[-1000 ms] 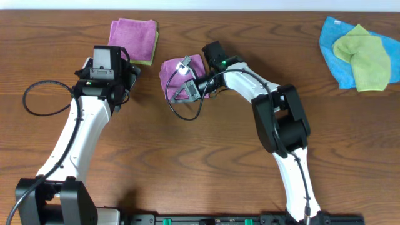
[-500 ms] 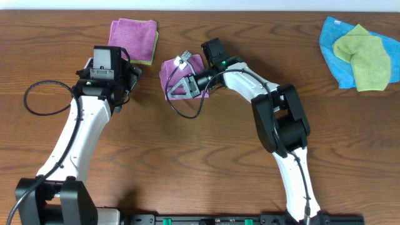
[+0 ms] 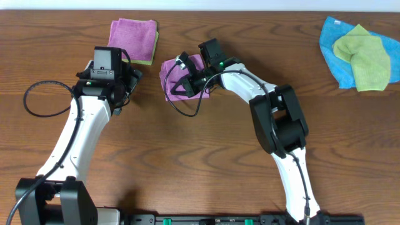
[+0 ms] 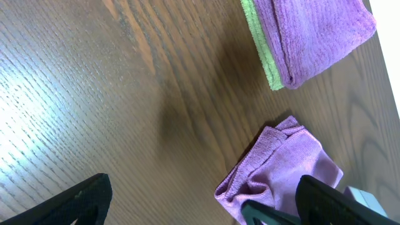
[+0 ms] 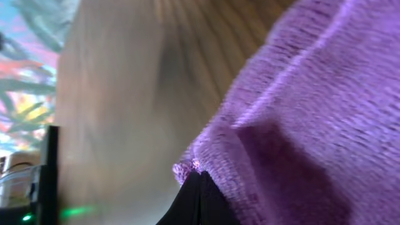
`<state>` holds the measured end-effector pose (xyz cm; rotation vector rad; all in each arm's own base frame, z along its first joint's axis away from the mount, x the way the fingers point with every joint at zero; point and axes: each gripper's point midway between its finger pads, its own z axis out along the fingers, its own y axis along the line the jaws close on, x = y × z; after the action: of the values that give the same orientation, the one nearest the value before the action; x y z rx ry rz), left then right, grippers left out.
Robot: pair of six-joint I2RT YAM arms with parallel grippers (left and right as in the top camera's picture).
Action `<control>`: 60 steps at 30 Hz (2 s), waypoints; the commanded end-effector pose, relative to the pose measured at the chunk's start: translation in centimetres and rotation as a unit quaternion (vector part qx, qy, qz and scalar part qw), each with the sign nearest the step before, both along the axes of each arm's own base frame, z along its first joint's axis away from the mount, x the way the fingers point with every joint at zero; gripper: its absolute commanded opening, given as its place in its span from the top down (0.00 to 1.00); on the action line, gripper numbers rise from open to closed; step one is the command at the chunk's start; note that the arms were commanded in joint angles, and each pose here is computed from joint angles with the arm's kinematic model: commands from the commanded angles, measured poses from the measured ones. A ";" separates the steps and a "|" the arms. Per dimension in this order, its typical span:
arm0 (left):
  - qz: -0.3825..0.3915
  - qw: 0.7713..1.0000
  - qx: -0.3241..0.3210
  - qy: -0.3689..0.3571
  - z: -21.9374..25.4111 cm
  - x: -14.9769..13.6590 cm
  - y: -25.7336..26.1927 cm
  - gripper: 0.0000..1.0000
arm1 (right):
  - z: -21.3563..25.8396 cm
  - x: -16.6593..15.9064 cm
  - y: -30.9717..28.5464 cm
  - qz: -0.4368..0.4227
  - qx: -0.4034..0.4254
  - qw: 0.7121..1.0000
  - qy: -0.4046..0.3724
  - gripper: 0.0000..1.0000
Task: Fold the cloth
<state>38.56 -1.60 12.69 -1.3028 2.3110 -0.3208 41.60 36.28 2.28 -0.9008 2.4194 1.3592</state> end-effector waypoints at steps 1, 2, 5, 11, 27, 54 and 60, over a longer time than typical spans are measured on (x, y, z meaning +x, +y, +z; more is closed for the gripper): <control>-0.011 1.000 0.005 -0.001 0.2 0.0 0.0 0.05 | -3.3 -0.3 -0.2 -0.007 -0.028 0.999 0.018 0.99; -0.011 1.000 0.005 -0.001 0.2 0.0 0.0 0.05 | -3.6 -0.4 -0.2 -0.007 -0.030 0.999 0.021 0.99; -0.013 1.000 0.005 -0.001 0.2 0.0 0.0 0.05 | -3.4 -0.2 -0.2 -0.010 -0.026 0.999 0.021 0.99; -0.012 1.000 0.006 -0.001 0.2 0.0 0.0 0.05 | 0.8 0.1 0.7 -0.001 0.029 0.999 0.024 0.98; -0.019 1.000 -0.006 -0.007 0.4 0.3 -0.5 0.05 | 11.1 3.4 -1.2 -0.037 0.035 0.993 -0.107 0.99; -0.316 0.948 -0.046 0.011 -1.1 -2.0 -7.0 0.04 | 24.0 -7.9 -31.6 -0.337 -0.276 0.876 -0.208 0.98; -0.347 0.936 -0.066 -0.001 -0.7 -2.2 -8.1 0.04 | 21.2 -15.3 -33.7 -0.446 -0.237 0.829 -0.240 0.91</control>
<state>36.29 -9.01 11.05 -0.5743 2.7314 -0.6502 28.49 4.18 25.42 -0.2365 2.2643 0.1849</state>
